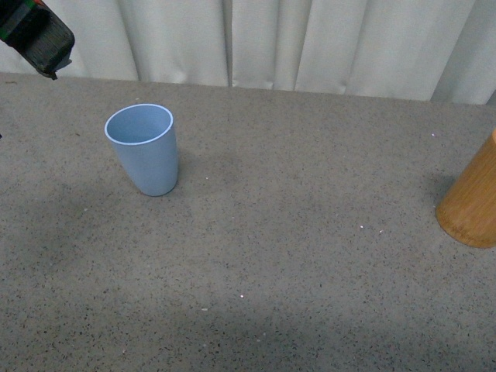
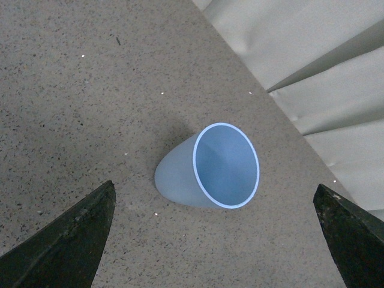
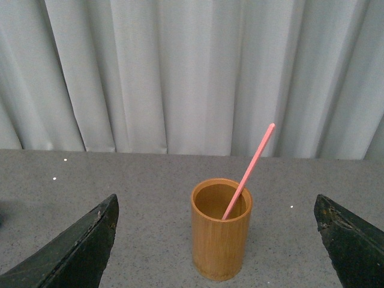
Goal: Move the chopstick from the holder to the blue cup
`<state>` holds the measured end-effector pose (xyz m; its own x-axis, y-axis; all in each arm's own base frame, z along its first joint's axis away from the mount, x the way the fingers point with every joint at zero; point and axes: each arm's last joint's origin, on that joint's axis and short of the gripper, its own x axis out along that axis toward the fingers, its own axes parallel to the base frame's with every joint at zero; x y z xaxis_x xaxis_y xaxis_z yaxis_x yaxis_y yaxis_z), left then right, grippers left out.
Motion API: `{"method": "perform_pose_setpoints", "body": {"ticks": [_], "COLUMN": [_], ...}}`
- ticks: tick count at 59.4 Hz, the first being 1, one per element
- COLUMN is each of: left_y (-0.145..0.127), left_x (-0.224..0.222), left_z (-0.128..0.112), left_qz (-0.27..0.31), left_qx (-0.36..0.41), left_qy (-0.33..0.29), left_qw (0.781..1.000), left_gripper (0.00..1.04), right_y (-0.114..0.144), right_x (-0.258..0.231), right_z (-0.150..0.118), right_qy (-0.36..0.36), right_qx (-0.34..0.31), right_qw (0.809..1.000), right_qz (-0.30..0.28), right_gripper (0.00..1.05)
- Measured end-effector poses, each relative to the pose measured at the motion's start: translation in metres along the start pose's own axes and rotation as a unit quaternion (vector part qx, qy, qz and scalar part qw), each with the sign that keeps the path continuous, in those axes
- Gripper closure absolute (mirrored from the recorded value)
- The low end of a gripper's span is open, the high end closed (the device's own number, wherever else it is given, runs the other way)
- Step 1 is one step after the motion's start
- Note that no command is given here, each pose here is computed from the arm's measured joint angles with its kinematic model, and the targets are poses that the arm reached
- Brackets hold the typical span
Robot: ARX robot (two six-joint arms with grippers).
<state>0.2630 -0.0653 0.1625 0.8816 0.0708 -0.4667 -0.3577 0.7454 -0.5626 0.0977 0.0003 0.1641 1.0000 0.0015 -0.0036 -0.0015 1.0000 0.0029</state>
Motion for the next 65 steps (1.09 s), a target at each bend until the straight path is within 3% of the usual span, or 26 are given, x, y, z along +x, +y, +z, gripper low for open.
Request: {"method": "perform_pose_setpoints", "body": {"ticks": [21,65], "left_y": [-0.013,-0.002], "left_x": [0.030,0.059], "left_z": [-0.009,-0.030], "left_qz": [0.024,0.066], "left_qx": [0.046,0.079], "left_qy": [0.044,0.072], "left_qw": [0.998,0.992], "left_gripper": [0.07,0.07], "right_y": [0.000,0.000], "right_x": [0.000,0.000], "right_z": [0.000,0.000], "right_qy": [0.000,0.000], "right_qx": [0.000,0.000], "right_qw": [1.000,1.000], "right_qz": [0.000,0.000], "right_gripper": [0.10,0.10]}}
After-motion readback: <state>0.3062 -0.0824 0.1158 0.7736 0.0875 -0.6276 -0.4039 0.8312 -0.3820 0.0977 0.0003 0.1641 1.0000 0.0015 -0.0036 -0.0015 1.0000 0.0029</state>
